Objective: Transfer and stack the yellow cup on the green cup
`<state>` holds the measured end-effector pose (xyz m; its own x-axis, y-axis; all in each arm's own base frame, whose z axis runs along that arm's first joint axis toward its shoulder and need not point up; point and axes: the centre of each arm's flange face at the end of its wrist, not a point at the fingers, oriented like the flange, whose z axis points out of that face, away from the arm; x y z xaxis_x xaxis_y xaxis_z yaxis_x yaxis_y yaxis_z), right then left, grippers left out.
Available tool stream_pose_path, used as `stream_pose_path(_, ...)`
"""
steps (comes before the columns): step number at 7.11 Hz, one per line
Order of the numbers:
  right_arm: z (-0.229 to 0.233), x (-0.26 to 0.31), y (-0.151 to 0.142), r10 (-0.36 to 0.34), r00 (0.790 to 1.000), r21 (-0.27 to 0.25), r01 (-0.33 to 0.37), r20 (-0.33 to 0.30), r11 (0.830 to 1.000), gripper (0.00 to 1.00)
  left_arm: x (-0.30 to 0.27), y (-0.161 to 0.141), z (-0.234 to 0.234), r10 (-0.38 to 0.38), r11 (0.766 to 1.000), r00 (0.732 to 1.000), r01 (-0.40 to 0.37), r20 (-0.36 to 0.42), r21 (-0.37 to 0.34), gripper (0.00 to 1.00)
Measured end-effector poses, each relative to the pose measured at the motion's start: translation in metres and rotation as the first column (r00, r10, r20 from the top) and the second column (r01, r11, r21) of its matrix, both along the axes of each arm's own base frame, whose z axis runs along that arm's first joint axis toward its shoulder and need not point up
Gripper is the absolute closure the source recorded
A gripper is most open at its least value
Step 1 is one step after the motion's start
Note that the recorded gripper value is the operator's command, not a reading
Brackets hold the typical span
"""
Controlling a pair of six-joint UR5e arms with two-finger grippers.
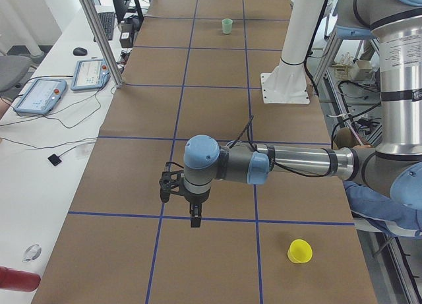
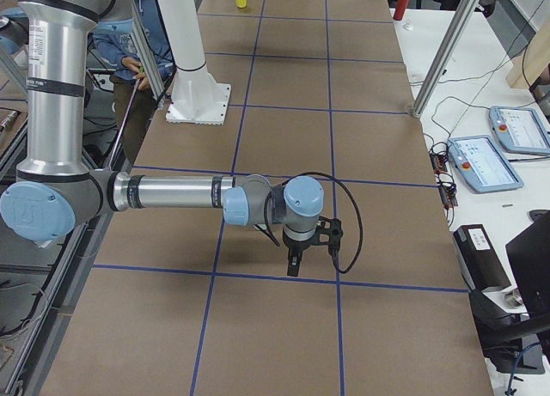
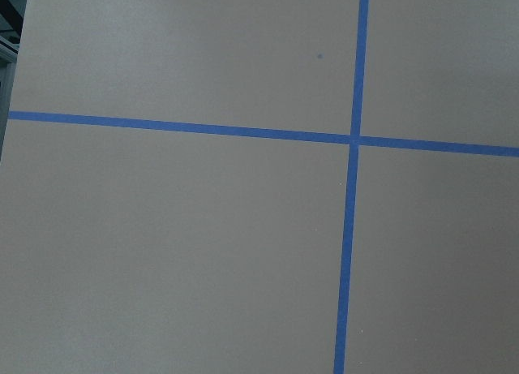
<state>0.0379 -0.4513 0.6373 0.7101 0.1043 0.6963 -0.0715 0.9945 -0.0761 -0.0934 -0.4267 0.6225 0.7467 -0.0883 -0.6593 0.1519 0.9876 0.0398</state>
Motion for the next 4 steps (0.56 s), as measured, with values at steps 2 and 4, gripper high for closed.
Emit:
stream_pose_path(2,0.0012,0.0001,0.0009,0.000,1.000,-0.012,0.000,-0.001,1.000,0.00,0.0002,0.0018,0.0005,0.003,1.000,1.000,-0.003,-0.001,0.001,0.00)
stream_pose_path(4,0.0020,0.0001,0.0029,0.001,1.000,-0.016,-0.001,0.000,1.000,0.00,0.0025,0.0027,-0.0005,0.009,1.000,1.000,-0.009,-0.011,0.003,0.00)
